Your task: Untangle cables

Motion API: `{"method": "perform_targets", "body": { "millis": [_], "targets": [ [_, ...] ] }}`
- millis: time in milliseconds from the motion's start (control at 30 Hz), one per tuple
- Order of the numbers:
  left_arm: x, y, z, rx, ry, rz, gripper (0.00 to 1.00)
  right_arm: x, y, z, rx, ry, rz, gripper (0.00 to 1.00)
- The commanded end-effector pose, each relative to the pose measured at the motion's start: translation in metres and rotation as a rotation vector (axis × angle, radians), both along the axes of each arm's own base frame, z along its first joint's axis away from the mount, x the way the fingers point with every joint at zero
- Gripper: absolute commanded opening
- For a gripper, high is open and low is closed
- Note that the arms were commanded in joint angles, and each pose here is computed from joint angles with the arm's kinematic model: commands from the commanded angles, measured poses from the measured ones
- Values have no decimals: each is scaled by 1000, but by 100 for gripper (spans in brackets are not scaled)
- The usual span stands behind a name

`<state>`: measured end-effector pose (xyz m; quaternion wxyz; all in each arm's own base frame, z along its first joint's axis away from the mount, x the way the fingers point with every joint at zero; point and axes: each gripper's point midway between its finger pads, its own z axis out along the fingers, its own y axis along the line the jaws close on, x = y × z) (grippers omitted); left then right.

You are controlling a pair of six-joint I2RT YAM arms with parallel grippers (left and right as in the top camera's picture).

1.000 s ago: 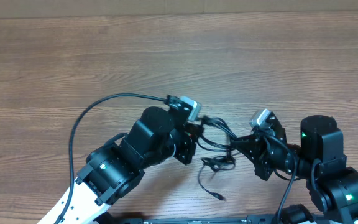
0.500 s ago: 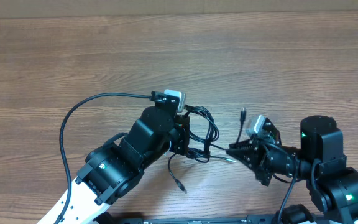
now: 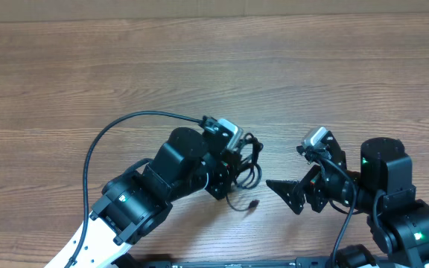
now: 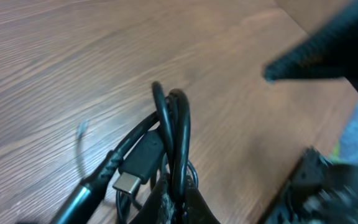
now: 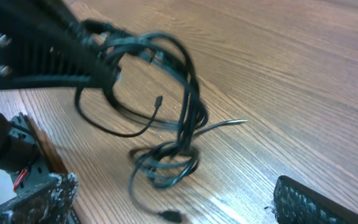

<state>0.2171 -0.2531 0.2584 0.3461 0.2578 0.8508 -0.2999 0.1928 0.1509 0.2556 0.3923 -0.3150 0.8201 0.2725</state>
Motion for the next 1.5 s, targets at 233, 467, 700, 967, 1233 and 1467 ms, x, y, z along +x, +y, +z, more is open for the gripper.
{"method": "perform_targets", "body": {
  "millis": [233, 467, 700, 967, 1233, 1467],
  "targets": [
    [-42, -33, 30, -133, -88, -383, 4, -4, 5, 14, -18, -111, 95, 100],
    [-50, -36, 34, -156, -93, -437, 4, -3, 4, 13, -25, -112, 87, 20],
    [-10, -19, 24, -97, -47, -131, 4, -7, 3, 8, -31, -79, 89, 4],
    [35, 17, 18, -63, -39, 261, 4, -19, 3, -1, -45, -38, 129, 4],
    [39, 23, 16, -59, -28, 313, 4, -27, 9, 2, -32, -67, 205, 4],
    [7, -6, 18, -55, -51, 2, 4, -15, 0, -2, -66, -51, 114, 100]
  ]
}}
